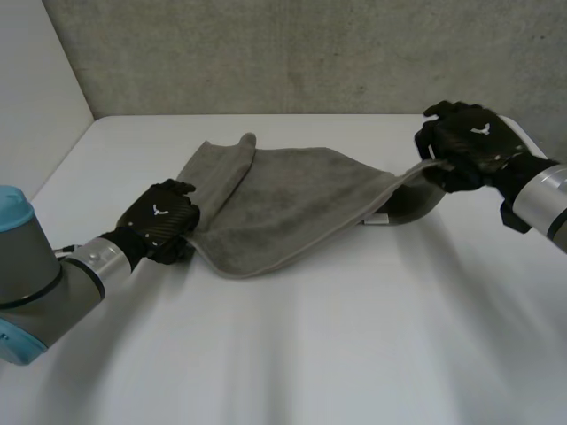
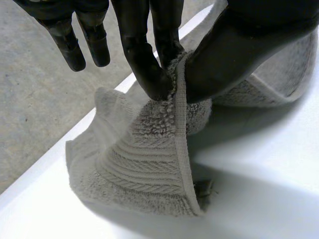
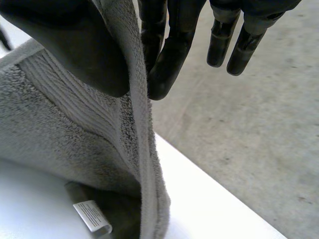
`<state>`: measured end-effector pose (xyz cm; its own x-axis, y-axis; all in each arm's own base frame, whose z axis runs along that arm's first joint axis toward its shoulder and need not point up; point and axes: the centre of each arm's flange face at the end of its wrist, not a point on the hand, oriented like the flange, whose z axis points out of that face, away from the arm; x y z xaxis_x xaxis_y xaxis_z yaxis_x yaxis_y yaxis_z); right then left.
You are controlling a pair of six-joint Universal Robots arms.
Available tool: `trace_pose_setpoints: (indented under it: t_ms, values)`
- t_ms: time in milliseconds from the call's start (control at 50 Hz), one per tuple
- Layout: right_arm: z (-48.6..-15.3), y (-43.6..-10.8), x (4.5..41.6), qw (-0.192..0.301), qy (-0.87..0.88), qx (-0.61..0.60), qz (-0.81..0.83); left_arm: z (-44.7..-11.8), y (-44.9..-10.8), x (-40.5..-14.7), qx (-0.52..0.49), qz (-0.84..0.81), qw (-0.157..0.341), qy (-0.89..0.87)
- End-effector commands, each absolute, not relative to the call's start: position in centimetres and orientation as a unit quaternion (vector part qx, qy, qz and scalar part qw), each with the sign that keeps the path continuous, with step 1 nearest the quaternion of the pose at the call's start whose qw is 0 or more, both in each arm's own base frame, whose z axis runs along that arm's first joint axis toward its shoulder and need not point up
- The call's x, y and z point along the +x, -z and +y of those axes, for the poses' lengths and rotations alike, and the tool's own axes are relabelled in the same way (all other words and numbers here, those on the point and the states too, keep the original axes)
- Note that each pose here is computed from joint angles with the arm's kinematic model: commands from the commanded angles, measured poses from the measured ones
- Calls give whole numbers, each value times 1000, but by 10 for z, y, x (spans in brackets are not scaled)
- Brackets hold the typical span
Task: Fold the towel.
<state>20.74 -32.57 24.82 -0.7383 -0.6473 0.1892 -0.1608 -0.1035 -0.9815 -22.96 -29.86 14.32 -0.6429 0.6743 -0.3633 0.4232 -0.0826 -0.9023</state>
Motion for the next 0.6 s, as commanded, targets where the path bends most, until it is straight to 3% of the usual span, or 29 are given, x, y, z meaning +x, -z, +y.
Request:
trace_pose_setpoints:
  t_ms: [20, 420, 600]
  values:
    - [-340, -256, 191, 192, 680, -263, 657, -296, -137, -231, -402, -680, 89, -607]
    - [-352, -249, 180, 185, 677, -241, 671, -298, -135, -231, -383, -684, 50, -619]
    - [-359, -254, 171, 175, 682, -232, 671, -298, -119, -233, -382, -687, 46, -616]
